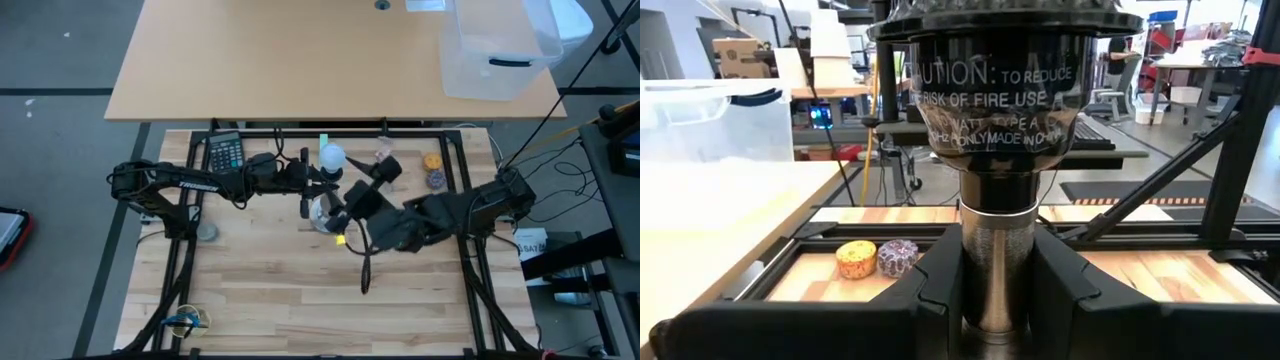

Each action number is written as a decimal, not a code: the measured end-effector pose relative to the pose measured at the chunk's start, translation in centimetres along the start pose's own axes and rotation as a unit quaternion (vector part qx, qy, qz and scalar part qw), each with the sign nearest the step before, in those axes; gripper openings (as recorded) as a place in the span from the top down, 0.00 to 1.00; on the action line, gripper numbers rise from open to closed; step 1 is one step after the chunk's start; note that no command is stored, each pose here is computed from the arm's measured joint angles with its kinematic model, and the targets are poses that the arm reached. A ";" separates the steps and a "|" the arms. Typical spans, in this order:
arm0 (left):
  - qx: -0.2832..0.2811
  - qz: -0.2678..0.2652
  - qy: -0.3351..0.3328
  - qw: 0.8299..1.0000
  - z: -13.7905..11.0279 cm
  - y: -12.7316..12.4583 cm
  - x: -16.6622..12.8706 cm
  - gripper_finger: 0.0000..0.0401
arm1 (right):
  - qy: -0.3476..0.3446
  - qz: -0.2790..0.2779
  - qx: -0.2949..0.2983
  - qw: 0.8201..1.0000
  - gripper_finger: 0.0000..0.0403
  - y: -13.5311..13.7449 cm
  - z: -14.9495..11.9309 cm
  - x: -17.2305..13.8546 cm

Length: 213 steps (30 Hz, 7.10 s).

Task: Screw lightbulb
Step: Remove the white lightbulb from the desk lamp

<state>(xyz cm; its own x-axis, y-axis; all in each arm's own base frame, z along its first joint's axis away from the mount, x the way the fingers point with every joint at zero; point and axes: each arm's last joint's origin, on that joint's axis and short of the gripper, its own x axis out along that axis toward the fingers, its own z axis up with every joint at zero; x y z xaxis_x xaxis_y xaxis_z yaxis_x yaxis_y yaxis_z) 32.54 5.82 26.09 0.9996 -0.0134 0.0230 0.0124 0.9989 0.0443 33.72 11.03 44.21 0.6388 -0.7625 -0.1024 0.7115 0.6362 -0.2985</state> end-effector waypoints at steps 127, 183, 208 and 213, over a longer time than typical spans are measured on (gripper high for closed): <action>0.012 -0.043 0.000 0.999 0.1 -0.5 0.0 0.82 | -0.003 0.182 -0.114 0.977 0.39 -2.0 -3.2 5.9; -0.034 -0.128 0.014 0.991 -0.2 -0.7 -0.1 0.82 | 0.063 0.379 -0.175 0.906 0.43 -9.3 -4.8 8.1; -0.033 -0.116 0.022 0.993 -0.4 -0.3 -0.2 0.82 | 0.066 0.236 -0.114 0.963 0.44 -11.8 -2.8 0.5; -0.031 -0.115 0.022 0.993 -0.4 -0.3 -0.2 0.82 | 0.060 0.221 -0.105 0.968 0.44 -11.0 -2.7 -0.8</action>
<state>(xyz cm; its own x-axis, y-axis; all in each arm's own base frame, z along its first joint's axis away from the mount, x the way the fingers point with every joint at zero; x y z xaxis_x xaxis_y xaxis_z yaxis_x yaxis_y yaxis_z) 32.36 5.56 25.70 0.9701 -0.2414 -0.0242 0.2410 0.9704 -0.0175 24.62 4.36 45.03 0.8197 -0.4381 -0.3691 0.2937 0.8746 -0.3859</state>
